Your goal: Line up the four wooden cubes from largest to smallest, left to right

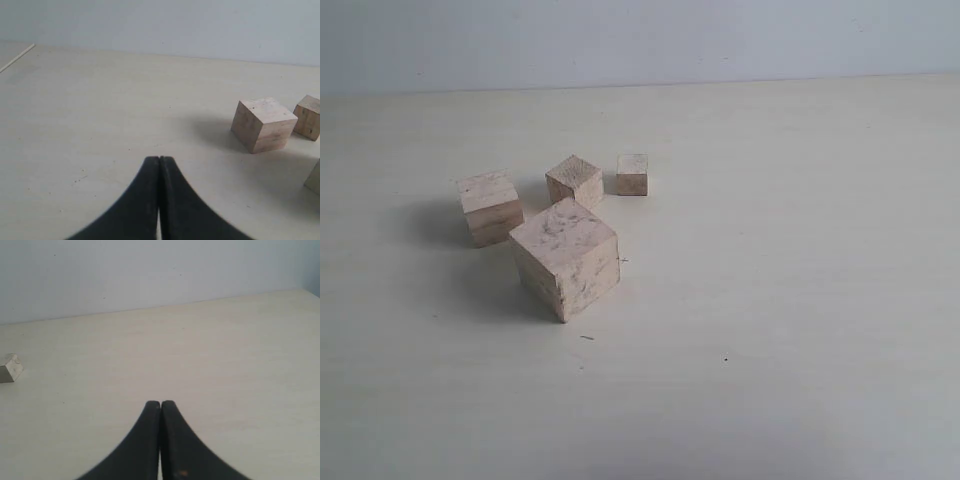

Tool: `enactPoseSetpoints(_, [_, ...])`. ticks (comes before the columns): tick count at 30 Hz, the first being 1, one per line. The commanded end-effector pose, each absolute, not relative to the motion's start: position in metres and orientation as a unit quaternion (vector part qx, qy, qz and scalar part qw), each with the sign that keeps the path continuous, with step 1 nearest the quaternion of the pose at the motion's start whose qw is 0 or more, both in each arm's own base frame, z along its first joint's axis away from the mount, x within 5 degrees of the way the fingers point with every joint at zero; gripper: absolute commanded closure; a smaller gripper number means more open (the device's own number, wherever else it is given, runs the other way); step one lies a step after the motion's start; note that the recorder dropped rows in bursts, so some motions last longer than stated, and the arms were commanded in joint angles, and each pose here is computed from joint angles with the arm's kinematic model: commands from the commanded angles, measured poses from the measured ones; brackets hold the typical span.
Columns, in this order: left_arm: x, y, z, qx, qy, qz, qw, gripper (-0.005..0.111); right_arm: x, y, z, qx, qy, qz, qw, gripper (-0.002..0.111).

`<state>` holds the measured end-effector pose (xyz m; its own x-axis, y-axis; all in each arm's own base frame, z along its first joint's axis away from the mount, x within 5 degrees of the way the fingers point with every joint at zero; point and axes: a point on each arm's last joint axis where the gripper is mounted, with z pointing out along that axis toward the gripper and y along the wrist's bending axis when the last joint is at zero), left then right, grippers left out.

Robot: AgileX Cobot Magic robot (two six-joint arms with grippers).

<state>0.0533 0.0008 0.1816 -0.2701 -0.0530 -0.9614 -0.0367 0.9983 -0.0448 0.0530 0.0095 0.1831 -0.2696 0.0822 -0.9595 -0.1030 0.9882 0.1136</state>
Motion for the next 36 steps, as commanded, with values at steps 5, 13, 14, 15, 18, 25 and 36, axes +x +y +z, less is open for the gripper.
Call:
enactPoseSetpoints(5, [0.053,0.001,0.181,-0.03,0.794,-0.007,0.607,0.107,0.053,0.01,0.182,-0.008,0.792,0.078,0.606,0.108])
enactPoseSetpoints(13, [0.053,0.001,0.181,-0.03,0.794,-0.007,0.607,0.107,0.056,0.006,0.204,0.027,0.711,0.093,0.696,0.108])
enactPoseSetpoints(14, [0.053,0.001,0.181,-0.03,0.794,-0.007,0.607,0.107,0.056,0.006,0.207,0.033,0.7,0.097,0.706,0.108])
enactPoseSetpoints(15, [0.053,0.001,0.181,-0.03,0.794,-0.007,0.607,0.107,0.056,0.005,0.208,0.035,0.694,0.097,0.713,0.108])
enactPoseSetpoints(18, [0.053,0.001,0.181,-0.03,0.794,-0.007,0.607,0.107,0.056,0.005,0.209,0.036,0.691,0.097,0.716,0.108])
enactPoseSetpoints(25, [0.053,0.001,0.181,-0.03,0.794,-0.007,0.607,0.107,0.054,0.001,0.225,0.048,0.625,0.088,0.774,0.108])
enactPoseSetpoints(36, [0.053,0.001,0.181,-0.03,0.794,-0.007,0.607,0.107,0.035,-0.001,0.316,0.055,0.526,0.111,0.842,0.108])
